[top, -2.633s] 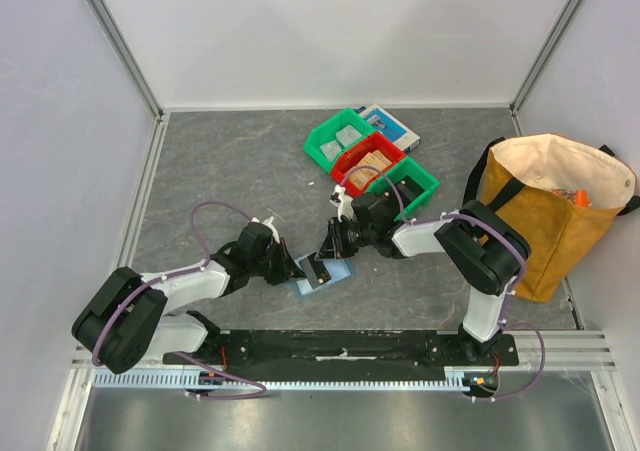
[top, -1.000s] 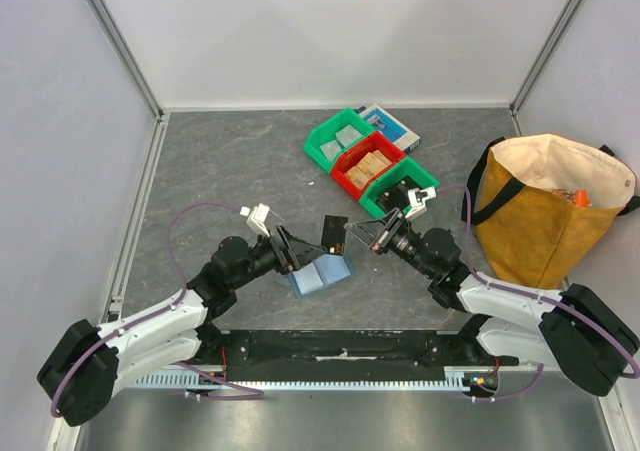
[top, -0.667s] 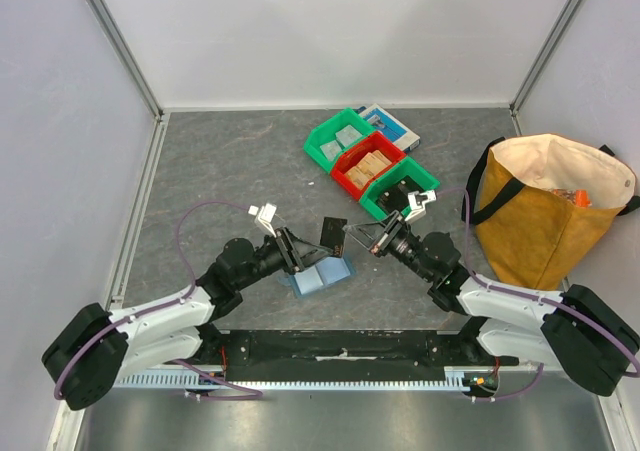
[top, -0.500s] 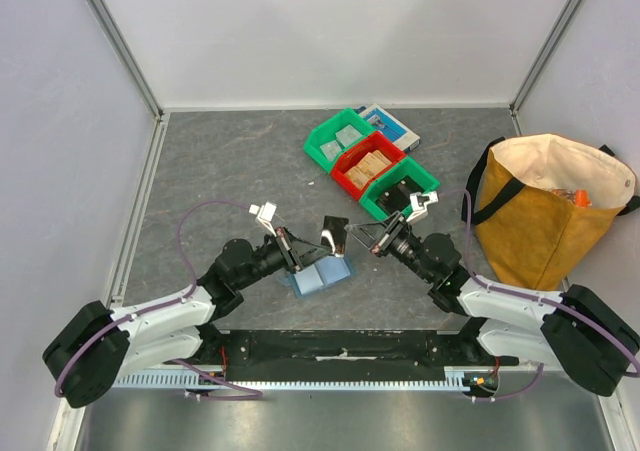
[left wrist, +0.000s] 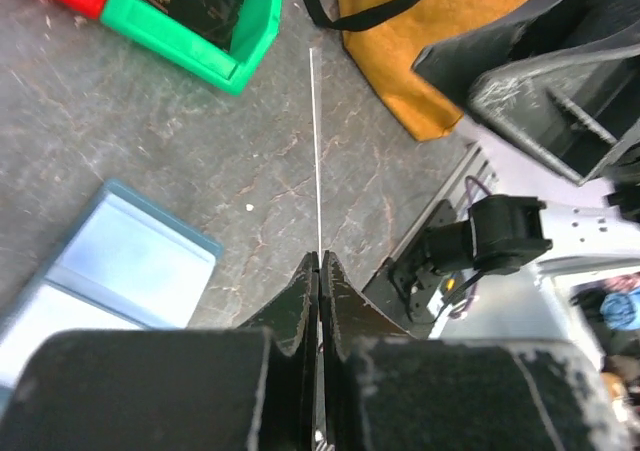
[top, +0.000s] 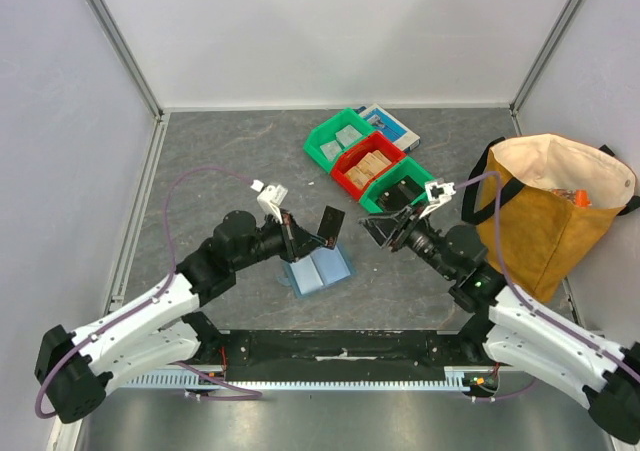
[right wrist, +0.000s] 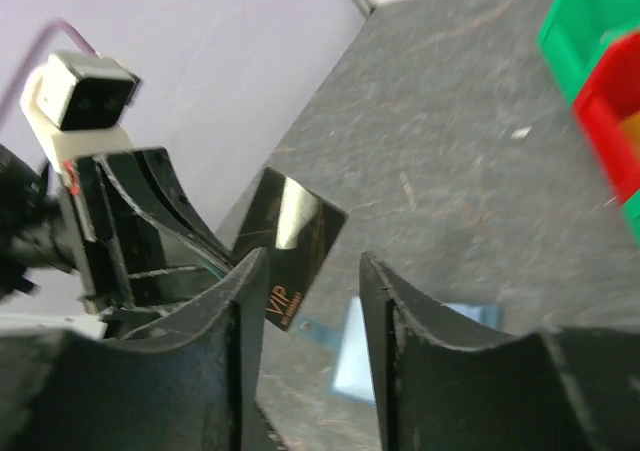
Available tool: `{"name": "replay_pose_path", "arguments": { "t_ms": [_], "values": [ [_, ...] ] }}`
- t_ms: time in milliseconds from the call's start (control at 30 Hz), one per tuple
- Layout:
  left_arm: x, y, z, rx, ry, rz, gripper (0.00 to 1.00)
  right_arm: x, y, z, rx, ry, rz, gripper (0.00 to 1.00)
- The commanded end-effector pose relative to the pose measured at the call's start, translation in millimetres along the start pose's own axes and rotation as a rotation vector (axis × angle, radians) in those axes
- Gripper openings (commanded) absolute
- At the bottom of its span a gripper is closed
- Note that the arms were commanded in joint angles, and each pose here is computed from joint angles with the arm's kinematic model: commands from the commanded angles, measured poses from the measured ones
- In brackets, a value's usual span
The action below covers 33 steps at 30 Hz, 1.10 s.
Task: Take the credit cards out of the card holder
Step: Place the credit card in the storage box.
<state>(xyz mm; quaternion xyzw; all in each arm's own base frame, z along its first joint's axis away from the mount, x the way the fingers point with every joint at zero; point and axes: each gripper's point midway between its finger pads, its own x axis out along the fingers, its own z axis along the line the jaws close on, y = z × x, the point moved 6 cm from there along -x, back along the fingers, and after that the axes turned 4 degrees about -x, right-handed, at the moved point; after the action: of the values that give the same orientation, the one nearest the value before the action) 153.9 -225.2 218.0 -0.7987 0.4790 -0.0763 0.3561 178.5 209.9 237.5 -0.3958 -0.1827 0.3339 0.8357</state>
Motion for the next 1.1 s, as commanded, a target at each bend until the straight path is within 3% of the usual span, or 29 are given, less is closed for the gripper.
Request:
{"name": "replay_pose_path", "arguments": {
  "t_ms": [0, 133, 267, 500, 733, 1067],
  "values": [
    [-23.8, -4.5, 1.3, 0.285, -0.117, 0.203, 0.02, -16.0, -27.1, 11.0, -0.38, -0.028, 0.061, 0.51],
    [-39.7, -10.8, -14.9, 0.46, -0.047, 0.347, 0.02, -29.4, -38.2, 42.1, -0.577, -0.247, 0.14, 0.66],
    [-54.0, -13.9, -28.8, 0.619, 0.067, 0.461, 0.02, -35.8, -44.3, 61.7, -0.696, -0.399, 0.22, 0.7],
    [-64.8, -23.1, -43.1, 0.792, 0.177, 0.532, 0.02, -26.4, -36.7, 75.7, -0.801, -0.626, 0.365, 0.68],
    [-59.1, -23.6, -43.1, 0.825, 0.176, 0.613, 0.02, -0.4, -26.6, 77.3, -0.818, -0.752, 0.474, 0.65],
    [-57.7, -19.3, -40.9, 0.842, 0.192, 0.619, 0.02, 15.6, -2.7, 73.3, -0.765, -0.857, 0.64, 0.5]
  ]
}}
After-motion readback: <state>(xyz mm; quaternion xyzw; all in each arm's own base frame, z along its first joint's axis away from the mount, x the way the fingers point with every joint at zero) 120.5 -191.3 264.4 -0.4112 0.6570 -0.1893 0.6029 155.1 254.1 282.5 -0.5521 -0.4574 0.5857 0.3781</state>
